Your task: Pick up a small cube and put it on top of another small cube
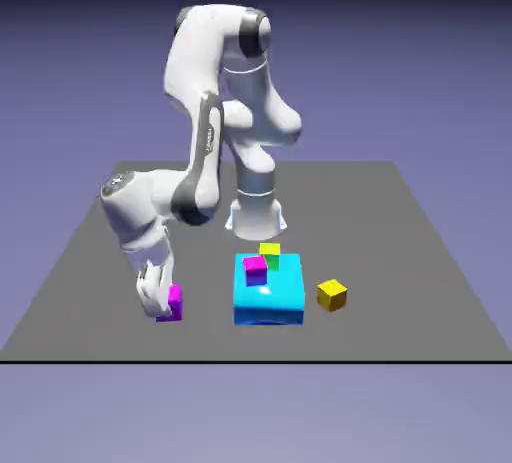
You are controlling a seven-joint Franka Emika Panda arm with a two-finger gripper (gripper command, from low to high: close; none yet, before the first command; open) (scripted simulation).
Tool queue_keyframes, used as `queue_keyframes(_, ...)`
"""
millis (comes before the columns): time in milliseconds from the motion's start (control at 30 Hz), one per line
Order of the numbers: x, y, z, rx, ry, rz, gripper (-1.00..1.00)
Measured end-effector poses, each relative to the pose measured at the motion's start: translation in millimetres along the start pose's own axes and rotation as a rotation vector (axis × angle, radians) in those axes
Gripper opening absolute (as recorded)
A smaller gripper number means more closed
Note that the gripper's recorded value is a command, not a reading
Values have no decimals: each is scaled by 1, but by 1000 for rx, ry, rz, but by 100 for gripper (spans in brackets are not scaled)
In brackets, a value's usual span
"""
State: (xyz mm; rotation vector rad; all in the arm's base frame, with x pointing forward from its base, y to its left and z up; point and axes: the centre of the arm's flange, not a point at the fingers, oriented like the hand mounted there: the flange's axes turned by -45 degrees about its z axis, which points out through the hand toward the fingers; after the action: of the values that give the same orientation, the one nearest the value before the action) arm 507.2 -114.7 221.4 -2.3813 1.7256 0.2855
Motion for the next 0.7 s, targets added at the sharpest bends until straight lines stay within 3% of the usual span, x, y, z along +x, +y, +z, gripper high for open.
queue_keyframes(200, -172, -17, 29, -122, -2, -497, -100)
queue_keyframes(400, -326, 25, 63, -273, 35, -993, -100)
queue_keyframes(467, -342, 28, 68, -282, 33, -1032, -100)
queue_keyframes(567, -298, 21, 56, -257, 36, -925, -100)
queue_keyframes(700, -297, 29, 107, -263, 38, -947, -100)
